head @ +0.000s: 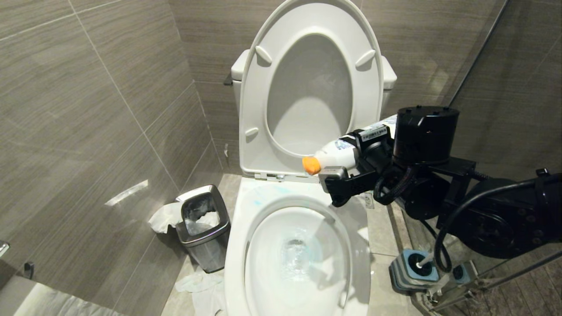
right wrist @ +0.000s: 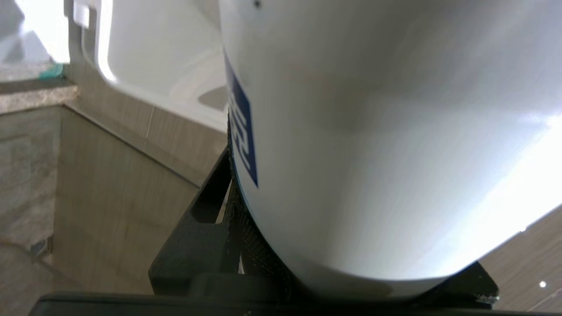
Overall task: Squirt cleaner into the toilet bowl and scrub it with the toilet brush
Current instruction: Pour in the cleaning agent
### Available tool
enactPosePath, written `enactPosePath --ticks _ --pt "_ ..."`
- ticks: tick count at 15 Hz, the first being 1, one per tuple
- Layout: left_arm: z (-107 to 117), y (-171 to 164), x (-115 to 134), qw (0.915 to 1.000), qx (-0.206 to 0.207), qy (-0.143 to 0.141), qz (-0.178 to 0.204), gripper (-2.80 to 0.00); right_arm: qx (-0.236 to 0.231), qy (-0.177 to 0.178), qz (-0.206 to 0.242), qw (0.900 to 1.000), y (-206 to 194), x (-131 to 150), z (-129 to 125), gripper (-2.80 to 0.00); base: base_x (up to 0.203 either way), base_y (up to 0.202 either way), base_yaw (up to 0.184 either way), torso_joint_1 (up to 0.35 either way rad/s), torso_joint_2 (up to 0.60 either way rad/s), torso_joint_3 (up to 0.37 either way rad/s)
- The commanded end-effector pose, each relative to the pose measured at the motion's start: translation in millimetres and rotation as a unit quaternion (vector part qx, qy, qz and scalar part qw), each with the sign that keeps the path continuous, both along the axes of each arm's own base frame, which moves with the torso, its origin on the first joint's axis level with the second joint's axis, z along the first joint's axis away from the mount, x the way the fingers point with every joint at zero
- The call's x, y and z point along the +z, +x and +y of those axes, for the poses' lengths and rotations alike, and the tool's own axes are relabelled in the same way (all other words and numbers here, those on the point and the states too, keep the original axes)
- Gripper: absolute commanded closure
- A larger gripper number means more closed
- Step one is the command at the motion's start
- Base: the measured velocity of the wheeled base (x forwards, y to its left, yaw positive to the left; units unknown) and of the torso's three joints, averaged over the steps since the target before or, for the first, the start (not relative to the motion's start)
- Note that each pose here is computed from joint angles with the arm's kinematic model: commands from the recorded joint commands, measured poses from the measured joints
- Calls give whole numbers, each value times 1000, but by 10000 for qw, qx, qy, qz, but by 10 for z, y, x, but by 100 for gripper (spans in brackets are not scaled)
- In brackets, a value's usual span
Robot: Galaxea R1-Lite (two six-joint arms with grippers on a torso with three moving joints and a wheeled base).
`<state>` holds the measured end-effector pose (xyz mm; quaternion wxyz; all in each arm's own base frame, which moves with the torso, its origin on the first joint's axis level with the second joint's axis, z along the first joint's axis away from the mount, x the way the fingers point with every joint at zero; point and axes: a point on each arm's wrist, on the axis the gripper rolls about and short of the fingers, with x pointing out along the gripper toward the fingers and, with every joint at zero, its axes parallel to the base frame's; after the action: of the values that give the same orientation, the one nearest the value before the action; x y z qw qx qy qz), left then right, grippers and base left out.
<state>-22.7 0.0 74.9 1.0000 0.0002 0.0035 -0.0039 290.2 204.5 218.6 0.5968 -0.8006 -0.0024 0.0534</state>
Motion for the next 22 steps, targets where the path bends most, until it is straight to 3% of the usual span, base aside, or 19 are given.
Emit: enactPosePath --ticks 1,15,22 --pt "0 1 -5 10000 1 -2 11 0 48 -37 6 10000 -3 -23 58 0 0 0 0 0 0 0" --pt "0 1 -5 10000 1 -2 11 0 54 127 -8 9999 -123 35 -20 0 0 0 0 0 0 0" --pt "0 1 -5 10000 9 -2 11 0 -44 -660 24 9978 -142 30 -42 0 0 0 0 0 0 0"
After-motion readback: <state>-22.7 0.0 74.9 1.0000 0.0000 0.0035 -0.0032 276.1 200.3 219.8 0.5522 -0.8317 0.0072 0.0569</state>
